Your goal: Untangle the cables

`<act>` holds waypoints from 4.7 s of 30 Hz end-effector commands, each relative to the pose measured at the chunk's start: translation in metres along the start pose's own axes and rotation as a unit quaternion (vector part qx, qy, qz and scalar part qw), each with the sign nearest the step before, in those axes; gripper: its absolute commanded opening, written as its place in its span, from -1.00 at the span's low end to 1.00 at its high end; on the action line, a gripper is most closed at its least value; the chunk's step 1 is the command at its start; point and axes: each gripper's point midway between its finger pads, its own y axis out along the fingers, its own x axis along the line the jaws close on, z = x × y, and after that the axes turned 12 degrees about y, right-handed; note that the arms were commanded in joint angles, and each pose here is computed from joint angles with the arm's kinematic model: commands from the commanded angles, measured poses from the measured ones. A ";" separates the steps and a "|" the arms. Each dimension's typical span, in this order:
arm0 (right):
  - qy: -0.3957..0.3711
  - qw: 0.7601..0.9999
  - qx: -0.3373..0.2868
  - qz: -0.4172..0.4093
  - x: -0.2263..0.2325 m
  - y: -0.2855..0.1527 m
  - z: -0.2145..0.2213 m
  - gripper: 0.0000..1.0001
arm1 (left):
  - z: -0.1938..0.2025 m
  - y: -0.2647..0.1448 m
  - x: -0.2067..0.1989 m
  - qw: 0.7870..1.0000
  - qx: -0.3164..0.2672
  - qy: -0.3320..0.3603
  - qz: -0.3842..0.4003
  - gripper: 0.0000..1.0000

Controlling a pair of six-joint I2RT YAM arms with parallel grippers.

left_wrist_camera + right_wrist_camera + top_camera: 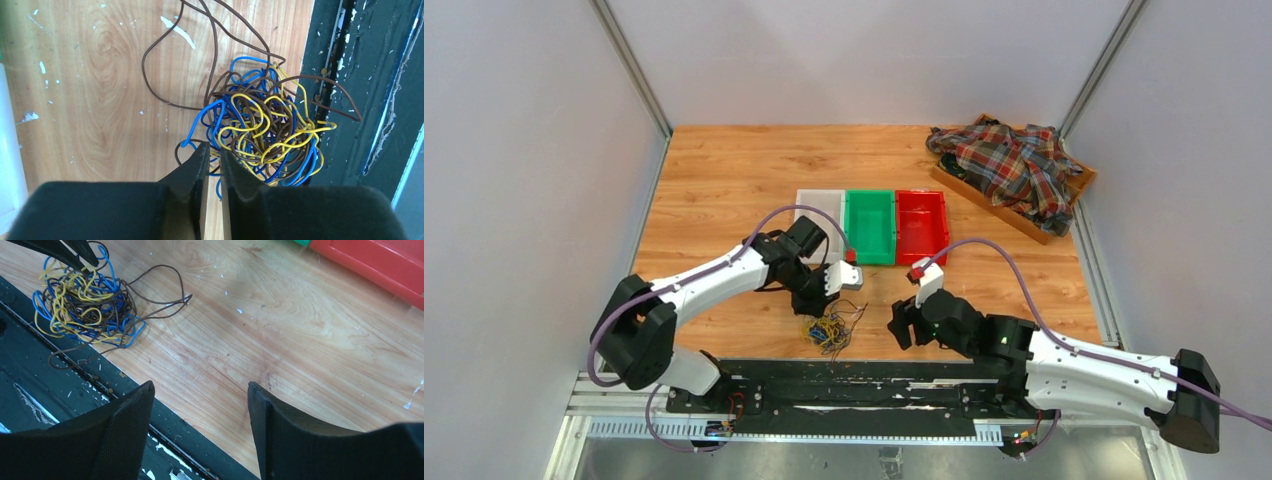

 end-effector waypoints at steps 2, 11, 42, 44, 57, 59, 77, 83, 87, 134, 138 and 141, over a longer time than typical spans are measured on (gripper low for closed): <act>0.011 0.998 -0.053 -0.038 0.025 -0.002 -0.035 0.36 | -0.014 -0.003 -0.003 0.999 -0.021 0.030 0.003 -0.84; -0.009 0.989 -0.122 -0.078 0.064 0.019 -0.070 0.46 | -0.054 -0.077 -0.005 0.996 -0.045 -0.014 -0.071 -0.99; 0.046 0.993 -0.110 0.006 0.001 -0.006 -0.031 0.46 | -0.032 -0.003 0.001 0.983 -0.014 0.148 0.103 -0.07; 0.046 0.993 -0.110 0.004 0.002 -0.005 -0.031 0.45 | -0.027 0.001 0.002 0.984 -0.004 0.145 0.108 -0.15; 0.061 0.991 -0.117 -0.007 0.003 -0.005 -0.029 0.36 | -0.029 0.007 0.018 0.987 0.021 0.135 0.079 -0.98; 0.063 0.990 -0.125 -0.011 0.004 -0.004 -0.030 0.39 | -0.029 0.001 0.025 0.992 0.031 0.115 0.046 -0.99; 0.005 0.972 -0.220 -0.086 0.084 0.010 -0.110 0.68 | -0.073 -0.108 0.001 0.987 -0.052 -0.077 -0.130 -0.99; -0.015 0.966 -0.230 -0.122 0.125 0.018 -0.120 0.70 | -0.088 -0.129 -0.012 0.984 -0.081 -0.086 -0.130 -0.99; -0.022 0.965 -0.228 -0.127 0.137 0.026 -0.121 0.71 | -0.093 -0.137 -0.015 0.984 -0.090 -0.077 -0.130 -0.99; -0.051 0.984 -0.172 -0.001 0.073 0.137 -0.036 0.58 | -0.220 -0.371 0.012 0.890 -0.200 0.134 -0.388 -0.99; -0.052 0.979 -0.196 0.012 0.065 0.121 -0.051 0.61 | -0.221 -0.373 0.016 0.889 -0.198 0.127 -0.393 -0.99; -0.058 0.971 -0.230 -0.002 0.074 0.098 -0.083 0.67 | -0.217 -0.359 0.012 0.900 -0.197 0.121 -0.370 -0.99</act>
